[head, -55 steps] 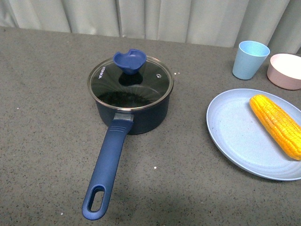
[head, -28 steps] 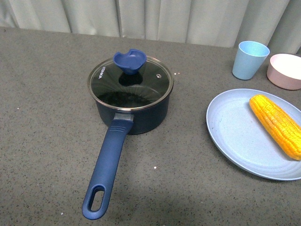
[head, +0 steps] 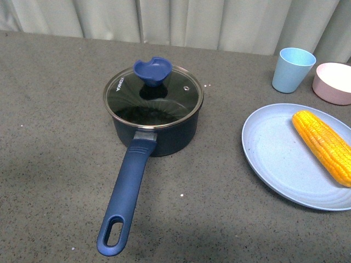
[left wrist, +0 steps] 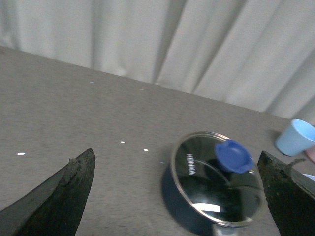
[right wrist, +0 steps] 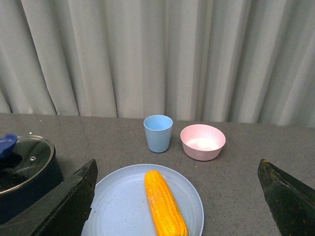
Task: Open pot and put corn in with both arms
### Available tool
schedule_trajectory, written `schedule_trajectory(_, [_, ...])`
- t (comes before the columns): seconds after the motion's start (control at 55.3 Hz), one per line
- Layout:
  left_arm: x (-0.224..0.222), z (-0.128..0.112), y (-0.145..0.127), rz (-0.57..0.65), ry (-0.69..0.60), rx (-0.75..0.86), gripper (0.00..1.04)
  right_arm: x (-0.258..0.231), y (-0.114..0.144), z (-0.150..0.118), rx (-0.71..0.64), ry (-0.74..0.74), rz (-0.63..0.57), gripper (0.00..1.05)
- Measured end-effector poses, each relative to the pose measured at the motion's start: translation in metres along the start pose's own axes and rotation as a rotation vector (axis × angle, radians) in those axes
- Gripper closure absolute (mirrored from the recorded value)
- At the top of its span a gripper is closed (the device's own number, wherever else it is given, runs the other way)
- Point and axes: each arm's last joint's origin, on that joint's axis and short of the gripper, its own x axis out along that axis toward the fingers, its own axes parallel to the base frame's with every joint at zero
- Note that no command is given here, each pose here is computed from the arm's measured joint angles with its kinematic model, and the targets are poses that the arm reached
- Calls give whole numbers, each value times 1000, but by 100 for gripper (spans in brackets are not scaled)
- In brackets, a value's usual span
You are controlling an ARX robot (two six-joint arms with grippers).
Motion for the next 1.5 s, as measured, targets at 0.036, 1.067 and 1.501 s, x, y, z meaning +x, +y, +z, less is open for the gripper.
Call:
schedule_trajectory(0.036, [9,1,-6,-68,17,-9,7,0,0,0,0,0,0,9])
schedule_trajectory(1.067, [177,-76,-82,-270,210,187,7,0,0,0,0,0,0,9])
schedule_trajectory(1.501, [188,-82,-74,-249,216,183,7,0,0,0,0,0,0,9])
